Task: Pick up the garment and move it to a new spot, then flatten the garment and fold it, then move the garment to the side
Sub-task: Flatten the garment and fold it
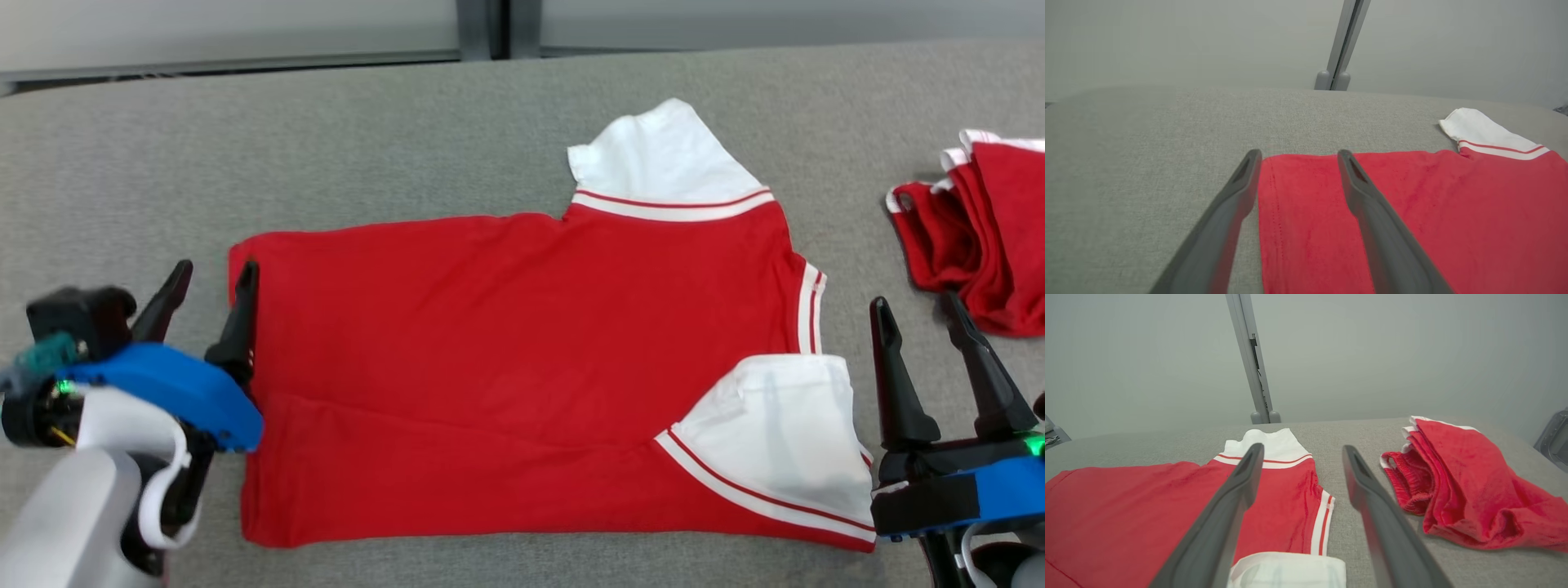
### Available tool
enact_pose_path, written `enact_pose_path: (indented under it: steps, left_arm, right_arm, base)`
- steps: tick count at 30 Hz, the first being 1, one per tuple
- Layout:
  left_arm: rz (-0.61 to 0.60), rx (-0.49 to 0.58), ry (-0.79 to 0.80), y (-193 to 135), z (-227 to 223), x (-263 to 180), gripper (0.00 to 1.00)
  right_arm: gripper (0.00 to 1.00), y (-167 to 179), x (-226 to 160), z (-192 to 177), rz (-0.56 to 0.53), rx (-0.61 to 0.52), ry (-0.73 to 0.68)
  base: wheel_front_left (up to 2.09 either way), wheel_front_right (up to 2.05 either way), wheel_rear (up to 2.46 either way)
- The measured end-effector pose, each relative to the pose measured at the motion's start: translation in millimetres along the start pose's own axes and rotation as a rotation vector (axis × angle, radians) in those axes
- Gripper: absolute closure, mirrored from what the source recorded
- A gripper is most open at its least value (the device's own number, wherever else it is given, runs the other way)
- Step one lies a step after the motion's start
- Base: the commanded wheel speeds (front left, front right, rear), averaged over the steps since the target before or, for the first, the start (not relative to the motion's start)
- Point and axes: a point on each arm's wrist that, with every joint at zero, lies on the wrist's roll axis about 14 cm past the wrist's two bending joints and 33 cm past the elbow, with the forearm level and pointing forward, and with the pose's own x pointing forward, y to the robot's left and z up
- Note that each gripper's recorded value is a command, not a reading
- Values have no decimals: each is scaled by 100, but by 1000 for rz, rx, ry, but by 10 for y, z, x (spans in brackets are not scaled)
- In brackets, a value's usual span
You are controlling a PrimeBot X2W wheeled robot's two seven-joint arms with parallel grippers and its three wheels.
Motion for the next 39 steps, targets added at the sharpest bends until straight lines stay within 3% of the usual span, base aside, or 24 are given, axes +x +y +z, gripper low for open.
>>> enact_pose_path:
  steps: [7,20,21,22,23,33,39]
  left_arm:
    - [-19,-88,257,180,-432,472,0]
    - [-12,-200,477,456,-747,838,0]
    - [-18,-210,493,447,-768,847,23]
    - [-24,-204,510,440,-788,852,72]
    - [-31,-203,525,434,-804,854,100]
    - [-57,-181,521,392,-759,854,100]
    - [-95,-167,472,269,-618,993,100]
  right_arm:
    - [0,-115,39,-209,-35,14,40]
    - [0,-201,152,-480,-60,26,94]
    - [0,-203,170,-493,-60,27,97]
    - [0,-205,189,-501,-60,31,98]
    - [0,-204,216,-495,-58,36,94]
    - [0,-248,952,-247,27,16,52]
    - [0,-18,1591,-353,113,25,148]
  base:
    - [0,0,0]
    - [0,0,0]
    - [0,0,0]
    - [0,0,0]
    - [0,0,0]
    - [0,0,0]
    - [0,0,0]
